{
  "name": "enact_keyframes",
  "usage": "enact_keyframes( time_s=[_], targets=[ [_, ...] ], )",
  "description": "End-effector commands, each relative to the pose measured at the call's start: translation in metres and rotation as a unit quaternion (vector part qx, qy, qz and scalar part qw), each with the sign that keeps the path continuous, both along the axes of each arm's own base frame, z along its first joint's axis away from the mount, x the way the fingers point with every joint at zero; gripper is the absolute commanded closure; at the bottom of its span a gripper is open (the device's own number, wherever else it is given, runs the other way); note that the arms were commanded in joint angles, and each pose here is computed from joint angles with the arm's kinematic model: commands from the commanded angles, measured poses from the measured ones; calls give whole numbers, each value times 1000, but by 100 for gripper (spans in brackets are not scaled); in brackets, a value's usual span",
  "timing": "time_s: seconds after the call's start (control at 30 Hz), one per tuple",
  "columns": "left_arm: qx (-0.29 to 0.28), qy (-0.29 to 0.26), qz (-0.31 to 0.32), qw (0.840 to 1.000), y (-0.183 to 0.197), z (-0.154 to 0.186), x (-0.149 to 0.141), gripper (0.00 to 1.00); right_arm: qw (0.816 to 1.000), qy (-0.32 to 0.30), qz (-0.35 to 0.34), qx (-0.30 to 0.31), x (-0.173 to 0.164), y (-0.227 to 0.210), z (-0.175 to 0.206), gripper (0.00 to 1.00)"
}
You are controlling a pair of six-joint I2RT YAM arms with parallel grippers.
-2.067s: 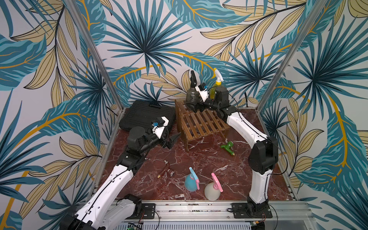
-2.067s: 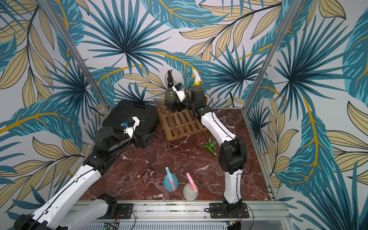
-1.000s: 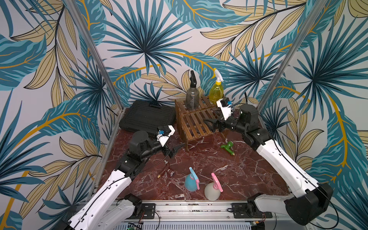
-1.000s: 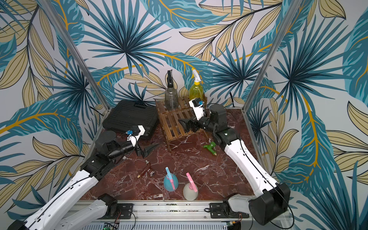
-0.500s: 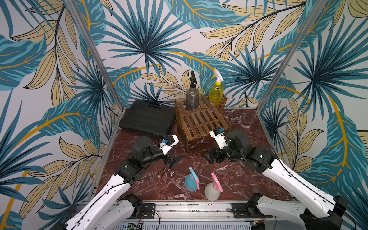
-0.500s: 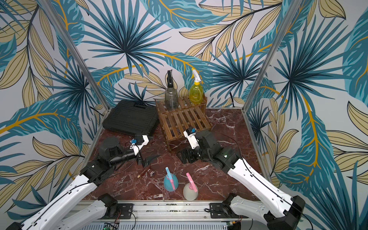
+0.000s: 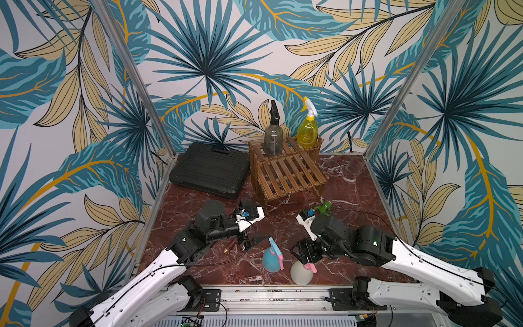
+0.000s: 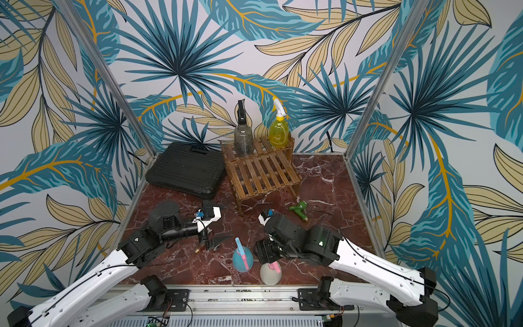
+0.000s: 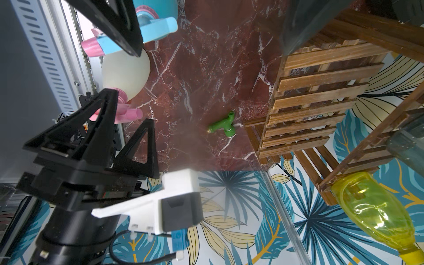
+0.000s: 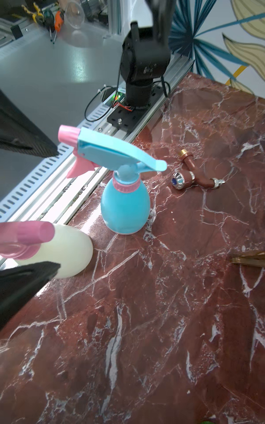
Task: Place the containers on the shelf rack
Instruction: 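Pick up a container from the center of the board.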
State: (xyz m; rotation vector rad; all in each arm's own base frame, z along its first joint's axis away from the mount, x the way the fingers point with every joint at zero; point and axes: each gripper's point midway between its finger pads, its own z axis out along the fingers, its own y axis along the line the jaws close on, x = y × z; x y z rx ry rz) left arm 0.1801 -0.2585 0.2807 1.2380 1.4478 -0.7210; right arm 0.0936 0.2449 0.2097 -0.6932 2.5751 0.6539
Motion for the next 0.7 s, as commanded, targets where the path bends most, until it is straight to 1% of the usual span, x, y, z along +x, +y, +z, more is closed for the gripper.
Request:
enact_keyframes(
  time_s=[0.0,0.17,0.3,0.47,0.67],
  targets=[
    [12,-1,-5,1000,0,-8,-5,0,999,9,-36,-37,0,-15,-20,31],
    [15,-3,-4,1000,0,-9,-6,0,997,16,-33,-66,-6,-18,-34,46],
    [15,-5,-3,1000,0,-8,-6,0,996,18,-35,-76,-9,-22,-34,55],
    [16,-5,1,1000,1,-8,-5,0,994,20,-33,-105,-13,-29,-39,70],
    [15,-7,8,1000,2,-7,-3,0,991,-5,-41,-126,-5,-34,-33,80]
  ],
)
